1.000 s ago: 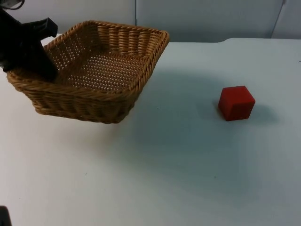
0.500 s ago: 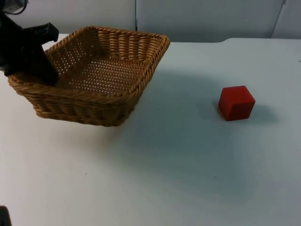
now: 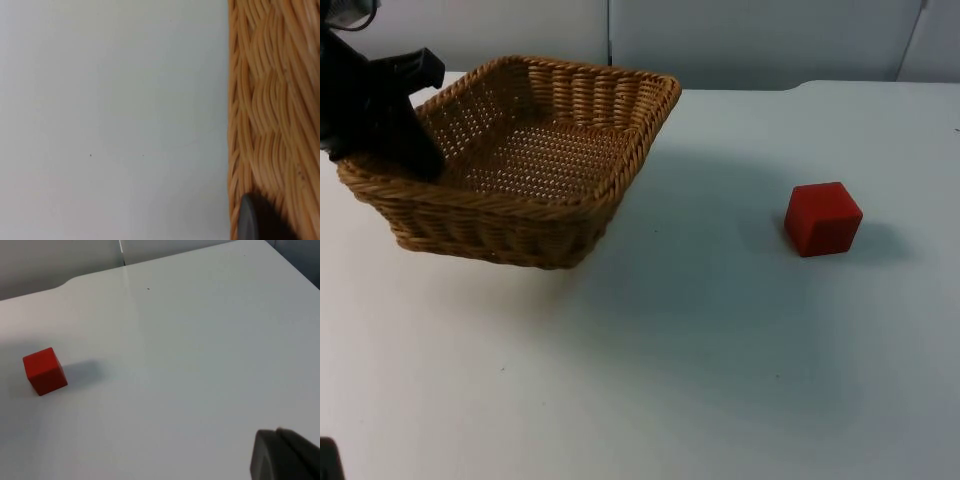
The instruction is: Pick up the basket with the left hand and place the cube into the basket with the right hand.
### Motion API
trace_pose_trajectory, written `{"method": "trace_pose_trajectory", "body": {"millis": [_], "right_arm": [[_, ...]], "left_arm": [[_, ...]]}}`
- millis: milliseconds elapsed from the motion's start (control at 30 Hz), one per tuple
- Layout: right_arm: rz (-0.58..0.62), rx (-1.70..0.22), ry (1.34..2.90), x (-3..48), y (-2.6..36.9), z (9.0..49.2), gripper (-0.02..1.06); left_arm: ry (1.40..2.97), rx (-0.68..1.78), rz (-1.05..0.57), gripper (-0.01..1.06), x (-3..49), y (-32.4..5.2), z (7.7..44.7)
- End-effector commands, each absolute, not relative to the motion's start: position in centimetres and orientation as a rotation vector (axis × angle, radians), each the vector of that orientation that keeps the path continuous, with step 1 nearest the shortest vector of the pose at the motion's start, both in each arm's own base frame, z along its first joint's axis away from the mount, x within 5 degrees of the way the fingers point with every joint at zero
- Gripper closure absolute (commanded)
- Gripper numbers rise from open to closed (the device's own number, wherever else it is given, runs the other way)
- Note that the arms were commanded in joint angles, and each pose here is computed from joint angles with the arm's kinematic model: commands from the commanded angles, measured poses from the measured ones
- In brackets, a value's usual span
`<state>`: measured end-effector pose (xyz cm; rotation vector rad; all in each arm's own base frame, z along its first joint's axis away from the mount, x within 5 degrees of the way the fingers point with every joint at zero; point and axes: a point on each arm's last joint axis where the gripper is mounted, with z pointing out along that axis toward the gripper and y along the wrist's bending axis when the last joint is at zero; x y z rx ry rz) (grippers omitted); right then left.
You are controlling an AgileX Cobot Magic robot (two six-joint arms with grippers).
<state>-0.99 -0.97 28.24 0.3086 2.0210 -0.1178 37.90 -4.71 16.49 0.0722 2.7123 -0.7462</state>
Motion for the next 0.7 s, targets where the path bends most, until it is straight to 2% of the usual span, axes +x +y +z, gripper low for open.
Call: {"method": "trace_pose_trajectory", "body": {"millis": [0,467,600,667], "right_arm": [[-0.112,0.303,2.01,-0.9,-1.0,28.2,1.05],[-0.107,0.302,2.006,-0.9,-0.9,28.3,1.05],[-0.107,0.285,1.918,-0.9,-0.9,29.3,1.05],[-0.082,0.256,1.789,-0.5,-0.8,30.5,1.05]], "left_arm": [[2.696,0.05,-0.778,1.05,37.9,-5.0,16.8],[2.665,0.025,-0.727,1.05,38.3,-4.8,16.8],[2.656,0.018,-0.712,1.05,38.4,-4.7,16.8],[2.647,0.011,-0.698,1.05,38.6,-4.6,16.8]]}}
